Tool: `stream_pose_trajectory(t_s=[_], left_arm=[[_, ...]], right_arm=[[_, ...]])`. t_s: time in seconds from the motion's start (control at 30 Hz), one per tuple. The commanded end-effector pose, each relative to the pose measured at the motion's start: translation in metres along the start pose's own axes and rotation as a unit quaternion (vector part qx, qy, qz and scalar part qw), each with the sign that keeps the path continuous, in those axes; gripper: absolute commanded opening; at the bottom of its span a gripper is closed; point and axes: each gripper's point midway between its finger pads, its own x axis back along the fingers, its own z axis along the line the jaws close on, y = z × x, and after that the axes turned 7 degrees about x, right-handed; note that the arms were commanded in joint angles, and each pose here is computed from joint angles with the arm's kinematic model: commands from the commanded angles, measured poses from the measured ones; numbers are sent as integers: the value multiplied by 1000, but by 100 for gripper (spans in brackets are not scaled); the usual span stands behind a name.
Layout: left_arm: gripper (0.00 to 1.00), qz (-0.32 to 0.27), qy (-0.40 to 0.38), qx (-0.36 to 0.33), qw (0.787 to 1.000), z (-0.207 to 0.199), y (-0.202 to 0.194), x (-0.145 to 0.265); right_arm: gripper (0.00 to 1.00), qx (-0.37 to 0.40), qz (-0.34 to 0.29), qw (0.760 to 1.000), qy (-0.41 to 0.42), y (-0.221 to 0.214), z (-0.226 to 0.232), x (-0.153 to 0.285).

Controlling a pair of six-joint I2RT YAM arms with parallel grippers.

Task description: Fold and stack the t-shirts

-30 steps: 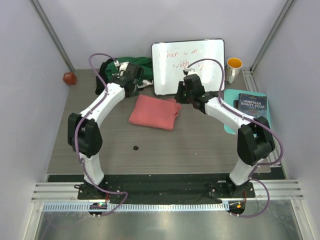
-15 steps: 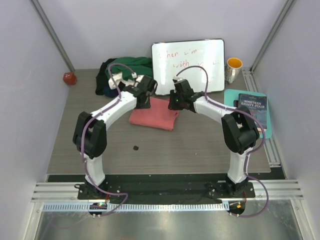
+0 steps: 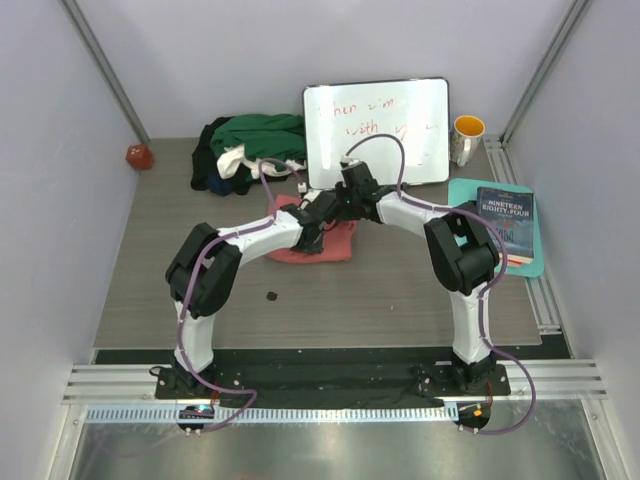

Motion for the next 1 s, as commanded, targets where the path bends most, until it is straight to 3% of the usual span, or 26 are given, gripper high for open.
stream_pose_trajectory(t_s=[0.0,0.23,0.7,0.83,0.93,0.97], left_arm=[[36,31,1,6,999,-2,-27,-14],[36,71,1,4,998,7,-64,-12],[38,98,-22,-35,994,-6,-139,30],[47,26,-64,-1,998,-6,-95,81],[54,-47,-55,7,997,3,-49,112],[62,-71,-62,10,996,4,-29,126]], right_arm=[[23,11,-64,998,3,45,8,-6],[24,27,-87,996,-4,64,8,-3],[31,37,-117,992,6,89,13,64],[34,14,-130,991,8,93,15,110],[34,-17,-102,994,21,63,15,124],[34,-27,-111,993,27,63,15,138]])
